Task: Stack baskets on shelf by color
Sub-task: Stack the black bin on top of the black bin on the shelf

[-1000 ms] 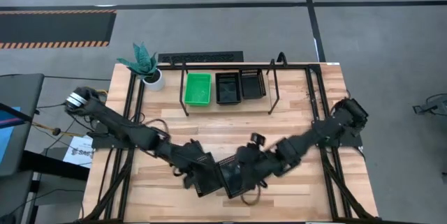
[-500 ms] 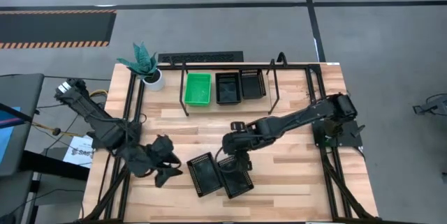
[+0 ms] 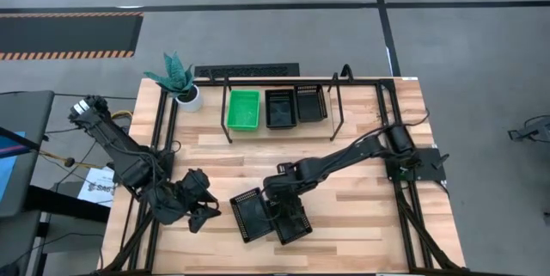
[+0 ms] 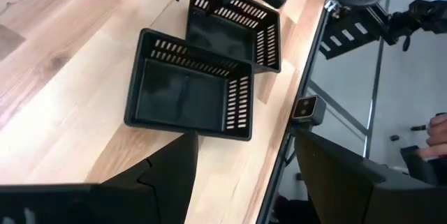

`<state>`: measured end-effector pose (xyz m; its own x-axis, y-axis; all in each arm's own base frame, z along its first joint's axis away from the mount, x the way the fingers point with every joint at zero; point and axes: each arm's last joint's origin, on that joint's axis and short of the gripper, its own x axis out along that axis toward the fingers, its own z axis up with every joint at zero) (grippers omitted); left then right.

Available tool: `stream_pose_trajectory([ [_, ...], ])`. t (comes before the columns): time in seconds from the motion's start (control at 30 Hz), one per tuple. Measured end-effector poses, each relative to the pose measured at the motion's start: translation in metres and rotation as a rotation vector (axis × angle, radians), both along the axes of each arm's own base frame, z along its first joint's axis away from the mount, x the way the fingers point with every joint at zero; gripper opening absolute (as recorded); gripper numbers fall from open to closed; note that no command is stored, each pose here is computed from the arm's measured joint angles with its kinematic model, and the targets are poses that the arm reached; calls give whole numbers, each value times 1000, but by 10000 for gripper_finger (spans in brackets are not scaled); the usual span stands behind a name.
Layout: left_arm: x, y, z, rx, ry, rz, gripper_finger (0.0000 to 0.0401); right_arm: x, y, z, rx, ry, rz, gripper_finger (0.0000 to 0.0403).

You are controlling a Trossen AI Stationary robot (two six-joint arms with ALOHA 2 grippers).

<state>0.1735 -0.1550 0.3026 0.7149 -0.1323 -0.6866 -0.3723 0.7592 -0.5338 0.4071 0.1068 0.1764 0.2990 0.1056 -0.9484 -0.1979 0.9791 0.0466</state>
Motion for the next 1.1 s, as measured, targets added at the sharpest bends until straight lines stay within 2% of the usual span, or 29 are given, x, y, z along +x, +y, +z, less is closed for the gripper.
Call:
stream_pose_trajectory([
  [0.13, -1, 1, -1, 9, 9, 8, 226, 2, -1, -14, -9, 41, -5, 192],
  [0.2, -1, 1, -1, 8, 9, 12, 226, 2, -1, -19, -13, 57, -9, 147],
  [0.3, -1, 1, -1, 5, 16, 21, 226, -1, -1, -18, -15, 87, -20, 53],
  [0.37, -2, 2, -2, 11, 25, 24, 226, -5, -2, -13, -12, 103, -26, 17],
  [0.57, -2, 3, -2, 22, 15, 44, 226, -20, -16, 25, -37, 99, -5, 6],
  [0.7, -1, 3, -2, 19, 0, 79, 226, -37, -39, 65, -39, 59, -4, 4],
  [0.93, -1, 4, -1, 7, -19, 134, 226, -78, -106, 140, -58, -98, -77, 3],
  [1.1, 0, 5, -1, 16, -39, 164, 226, -109, -165, 171, -129, -188, -142, 3],
])
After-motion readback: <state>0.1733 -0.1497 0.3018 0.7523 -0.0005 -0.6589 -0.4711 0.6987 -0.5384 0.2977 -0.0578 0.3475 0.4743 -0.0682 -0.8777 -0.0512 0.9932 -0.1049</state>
